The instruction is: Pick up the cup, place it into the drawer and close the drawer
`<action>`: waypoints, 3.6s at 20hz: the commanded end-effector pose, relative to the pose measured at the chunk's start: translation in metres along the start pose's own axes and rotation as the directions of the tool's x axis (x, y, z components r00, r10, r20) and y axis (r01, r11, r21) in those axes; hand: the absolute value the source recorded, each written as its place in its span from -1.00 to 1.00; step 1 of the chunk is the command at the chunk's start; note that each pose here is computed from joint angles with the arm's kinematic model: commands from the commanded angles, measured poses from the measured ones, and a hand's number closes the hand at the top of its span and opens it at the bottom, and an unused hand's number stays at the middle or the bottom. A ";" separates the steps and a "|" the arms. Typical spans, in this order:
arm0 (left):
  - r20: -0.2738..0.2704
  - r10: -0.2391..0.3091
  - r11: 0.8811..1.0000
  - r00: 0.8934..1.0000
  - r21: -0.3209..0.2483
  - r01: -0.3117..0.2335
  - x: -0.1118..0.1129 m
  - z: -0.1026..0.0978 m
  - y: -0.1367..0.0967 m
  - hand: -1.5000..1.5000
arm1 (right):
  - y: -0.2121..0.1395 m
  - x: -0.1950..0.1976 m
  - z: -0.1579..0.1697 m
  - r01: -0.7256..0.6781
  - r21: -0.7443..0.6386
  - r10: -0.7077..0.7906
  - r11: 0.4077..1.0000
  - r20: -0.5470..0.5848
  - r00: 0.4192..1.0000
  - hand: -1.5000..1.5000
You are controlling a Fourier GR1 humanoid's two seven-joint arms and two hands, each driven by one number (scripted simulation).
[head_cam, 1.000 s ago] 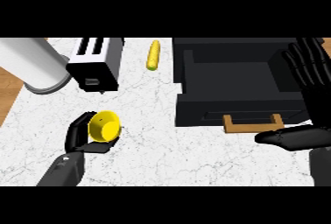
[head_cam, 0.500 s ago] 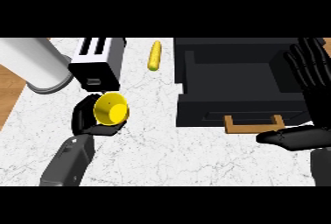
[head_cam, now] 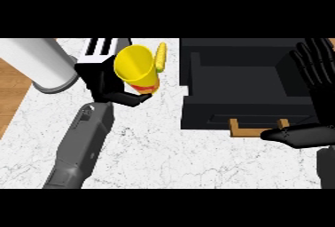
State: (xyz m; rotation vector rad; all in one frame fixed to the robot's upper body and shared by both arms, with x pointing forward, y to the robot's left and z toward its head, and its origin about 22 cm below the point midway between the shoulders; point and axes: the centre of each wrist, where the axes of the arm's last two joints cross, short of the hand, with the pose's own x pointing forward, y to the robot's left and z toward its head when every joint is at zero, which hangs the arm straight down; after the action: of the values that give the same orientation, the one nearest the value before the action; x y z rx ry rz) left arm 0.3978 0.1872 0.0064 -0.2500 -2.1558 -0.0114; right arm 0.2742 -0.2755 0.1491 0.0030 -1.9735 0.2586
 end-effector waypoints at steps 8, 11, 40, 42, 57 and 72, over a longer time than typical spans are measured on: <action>-0.012 -0.036 0.995 0.999 -0.098 0.035 0.080 -0.099 -0.108 1.00 | 0.001 -0.008 0.002 -0.016 -0.014 0.016 1.000 0.005 1.000 -1.00; -0.018 -0.083 0.992 0.996 -0.100 0.081 0.096 -0.127 -0.123 1.00 | 0.003 -0.007 -0.012 0.001 -0.023 -0.001 1.000 0.015 1.000 -1.00; -0.385 -0.277 0.955 0.880 -0.214 0.207 0.037 -0.105 -0.141 -1.00 | 0.037 0.007 -0.035 0.103 0.269 -0.134 0.958 0.100 0.986 -1.00; -0.382 -0.194 0.976 0.904 -0.172 0.136 0.043 -0.111 -0.144 -1.00 | 0.045 0.006 -0.035 0.141 0.343 -0.184 0.928 0.094 0.979 -1.00; -0.230 -0.018 1.000 0.973 0.009 0.020 0.049 -0.114 -0.148 -1.00 | 0.059 -0.002 -0.008 -0.125 0.736 0.255 0.666 -0.067 0.965 -1.00; -0.215 0.121 0.992 0.969 0.050 -0.113 0.038 -0.095 -0.109 -1.00 | 0.070 -0.140 0.004 -0.324 0.773 0.611 0.545 -0.102 0.785 -1.00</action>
State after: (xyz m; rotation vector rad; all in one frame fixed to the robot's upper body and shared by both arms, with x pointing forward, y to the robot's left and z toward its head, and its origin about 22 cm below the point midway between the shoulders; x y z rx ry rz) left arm 0.4348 0.0607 0.1052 -0.3163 -1.9140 0.0491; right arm 0.3043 -0.2081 0.0404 -0.0495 -1.4061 1.2755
